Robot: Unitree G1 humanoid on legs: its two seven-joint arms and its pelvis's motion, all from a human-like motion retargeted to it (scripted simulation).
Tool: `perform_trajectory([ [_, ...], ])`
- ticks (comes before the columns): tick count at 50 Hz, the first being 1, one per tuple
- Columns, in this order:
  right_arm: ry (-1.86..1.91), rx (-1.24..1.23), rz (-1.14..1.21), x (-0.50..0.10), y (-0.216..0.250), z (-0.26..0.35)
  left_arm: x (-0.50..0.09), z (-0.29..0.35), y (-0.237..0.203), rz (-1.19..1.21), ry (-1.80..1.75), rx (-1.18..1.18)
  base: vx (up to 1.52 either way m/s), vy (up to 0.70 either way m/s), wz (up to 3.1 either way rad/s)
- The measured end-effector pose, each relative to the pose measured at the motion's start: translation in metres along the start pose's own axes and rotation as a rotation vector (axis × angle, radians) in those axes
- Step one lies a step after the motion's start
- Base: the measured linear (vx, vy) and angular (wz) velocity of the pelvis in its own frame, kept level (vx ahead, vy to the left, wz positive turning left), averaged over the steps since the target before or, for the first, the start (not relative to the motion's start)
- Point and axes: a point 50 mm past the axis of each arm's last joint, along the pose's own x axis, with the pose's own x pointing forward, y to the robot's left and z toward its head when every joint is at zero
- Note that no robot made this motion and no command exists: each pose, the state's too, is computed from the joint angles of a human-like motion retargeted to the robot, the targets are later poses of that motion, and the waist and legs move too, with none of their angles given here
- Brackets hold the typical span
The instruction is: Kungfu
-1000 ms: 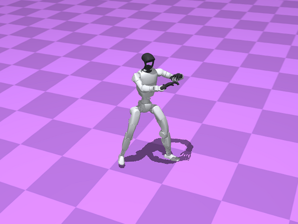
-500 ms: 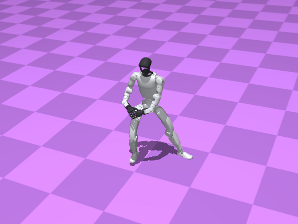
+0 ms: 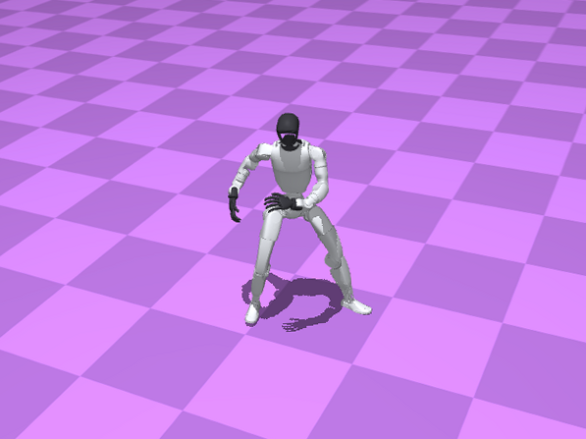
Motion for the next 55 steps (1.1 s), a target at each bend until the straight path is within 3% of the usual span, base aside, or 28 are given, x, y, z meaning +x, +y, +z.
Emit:
perform_trajectory([
  [5, 0.163, 0.493, -0.340, -0.079, -0.023, -0.055, 0.033, 0.044, 0.102, 0.411, -0.221, 0.080, 0.63, 0.75, 1.56],
  [9, 0.132, 0.714, -0.466, -0.068, 0.015, -0.068, 0.022, 0.082, 0.184, 0.745, -0.377, 0.223, 0.82, 0.86, 1.37],
  [12, 0.026, 0.913, -0.264, 0.029, 0.082, -0.037, -0.011, 0.099, 0.240, 0.890, -0.381, 0.377, 0.67, 0.80, 0.78],
  [15, -0.057, 1.107, 0.188, 0.139, 0.148, 0.048, -0.055, 0.109, 0.274, 0.966, -0.332, 0.493, 0.39, 0.62, 0.23],
  [17, 0.004, 1.130, 0.477, 0.165, 0.178, 0.088, -0.076, 0.115, 0.283, 1.051, -0.329, 0.558, 0.18, 0.52, 0.17],
  [18, -0.002, 1.144, 0.447, 0.176, 0.174, 0.102, -0.083, 0.119, 0.285, 1.087, -0.344, 0.585, 0.08, 0.32, 0.45],
  [20, -0.051, 1.185, 0.332, 0.193, 0.160, 0.131, -0.089, 0.126, 0.283, 1.132, -0.376, 0.640, 0.08, 0.09, 0.62],
  [25, -0.161, 1.145, 0.440, 0.202, 0.176, 0.174, -0.094, 0.125, 0.272, 1.131, -0.328, 0.736, 0.11, -0.06, 0.65],
  [34, -0.084, 1.035, 0.480, 0.195, 0.213, 0.173, -0.122, 0.102, 0.268, 1.138, -0.160, 0.784, -0.01, -0.15, -0.31],
  [39, -0.208, 0.850, 0.491, 0.201, 0.203, 0.203, -0.152, 0.085, 0.265, 1.204, -0.032, 0.780, -0.22, -0.24, -0.67],
  [44, -0.480, 0.701, 0.568, 0.202, 0.177, 0.274, -0.203, 0.055, 0.243, 1.262, 0.218, 0.694, -0.36, -0.35, -1.02],
  [49, -0.914, 0.569, 0.568, 0.168, 0.118, 0.375, -0.288, 0.014, 0.174, 1.357, 0.694, 0.422, -0.29, -0.53, -1.51],
  [52, -1.281, 0.449, 0.458, 0.108, 0.060, 0.429, -0.337, -0.012, 0.095, 1.490, 1.040, 0.088, -0.44, -0.84, -0.97],
  [55, -1.629, 0.272, 0.180, 0.025, -0.005, 0.449, -0.369, -0.019, -0.001, 1.692, 1.243, -0.355, -0.10, -0.89, -0.86],
])
